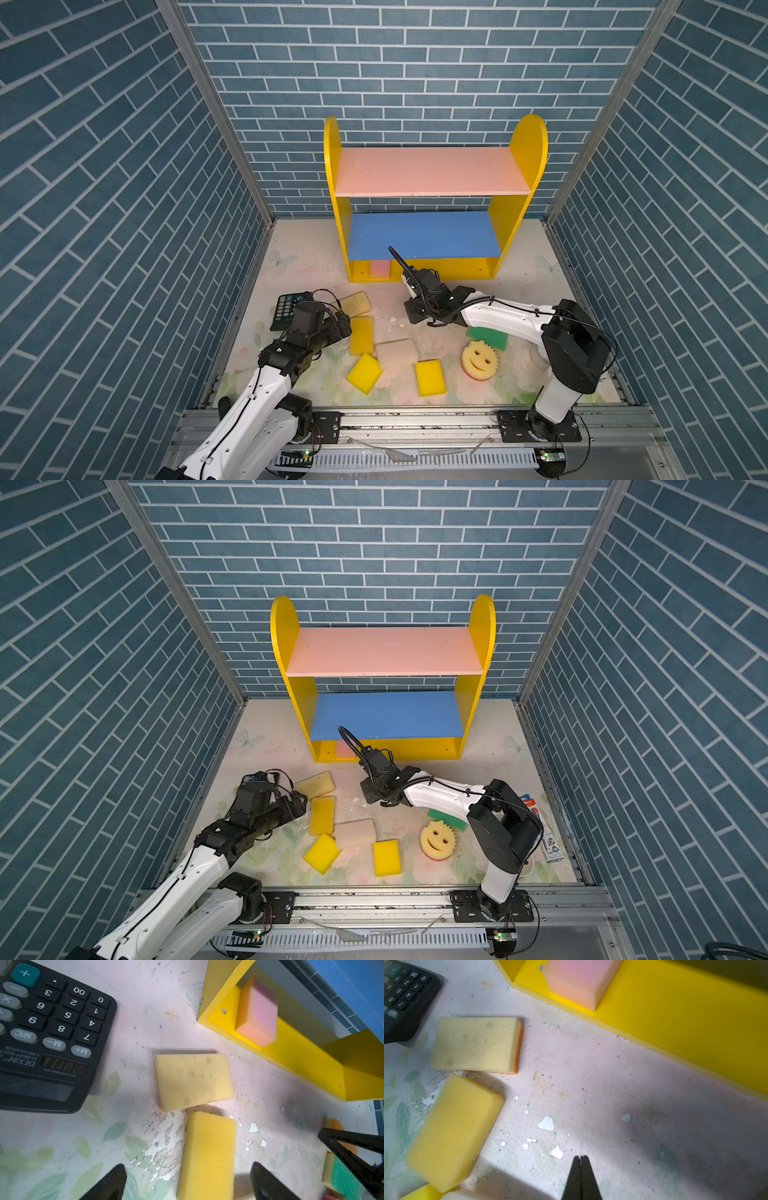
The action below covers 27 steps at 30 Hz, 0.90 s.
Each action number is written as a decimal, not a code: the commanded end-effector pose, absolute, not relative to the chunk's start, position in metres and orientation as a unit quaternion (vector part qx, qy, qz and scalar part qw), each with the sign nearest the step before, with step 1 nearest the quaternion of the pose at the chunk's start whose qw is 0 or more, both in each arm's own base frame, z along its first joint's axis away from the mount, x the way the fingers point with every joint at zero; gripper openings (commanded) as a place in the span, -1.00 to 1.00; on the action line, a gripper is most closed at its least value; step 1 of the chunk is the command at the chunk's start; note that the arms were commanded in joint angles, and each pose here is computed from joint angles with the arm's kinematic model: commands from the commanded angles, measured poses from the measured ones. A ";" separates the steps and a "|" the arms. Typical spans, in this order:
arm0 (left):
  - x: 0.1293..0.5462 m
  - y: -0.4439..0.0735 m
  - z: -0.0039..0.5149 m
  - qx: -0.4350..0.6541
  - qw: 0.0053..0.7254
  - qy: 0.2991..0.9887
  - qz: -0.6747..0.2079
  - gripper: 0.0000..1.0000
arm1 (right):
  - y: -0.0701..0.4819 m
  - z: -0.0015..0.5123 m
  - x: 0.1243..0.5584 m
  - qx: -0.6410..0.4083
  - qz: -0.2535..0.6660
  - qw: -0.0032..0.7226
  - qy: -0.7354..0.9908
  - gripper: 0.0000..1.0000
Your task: Place and organize the cleaning sponges onto the shelf
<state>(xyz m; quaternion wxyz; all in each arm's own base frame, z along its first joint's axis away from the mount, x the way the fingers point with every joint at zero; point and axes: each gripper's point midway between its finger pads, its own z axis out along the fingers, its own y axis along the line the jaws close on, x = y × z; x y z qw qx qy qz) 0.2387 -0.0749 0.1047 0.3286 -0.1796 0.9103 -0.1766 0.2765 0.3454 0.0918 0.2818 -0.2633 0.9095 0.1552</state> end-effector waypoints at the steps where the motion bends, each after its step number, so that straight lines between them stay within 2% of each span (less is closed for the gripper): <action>1: 0.243 -0.071 0.113 -0.190 0.338 0.906 -0.172 0.89 | 0.343 0.093 0.265 -0.258 0.185 0.272 0.908 -1.00; 3: 0.240 -0.069 0.111 -0.191 0.335 0.908 -0.166 0.89 | 0.347 0.098 0.250 -0.283 0.205 0.257 0.901 -0.93; 6: 0.236 -0.064 0.106 -0.196 0.332 0.909 -0.157 0.89 | 0.345 0.104 0.225 -0.326 0.195 0.242 0.893 -0.19; 9: 0.234 -0.064 0.104 -0.199 0.333 0.908 -0.157 0.90 | 0.350 0.100 0.196 -0.366 0.192 0.209 0.886 0.11; 13: 0.236 -0.067 0.100 -0.202 0.329 0.907 -0.165 0.90 | 0.348 0.075 0.171 -0.360 0.196 0.147 0.900 0.19; 22: 0.231 -0.072 0.093 -0.197 0.313 0.912 -0.178 0.88 | 0.357 0.041 0.157 -0.314 0.235 0.101 0.914 0.19; 25: 0.226 -0.070 0.089 -0.197 0.309 0.914 -0.174 0.89 | 0.354 0.031 0.153 -0.307 0.233 0.089 0.918 0.11; 27: 0.225 -0.069 0.087 -0.197 0.309 0.914 -0.172 0.89 | 0.356 0.030 0.152 -0.306 0.240 0.087 0.917 -0.05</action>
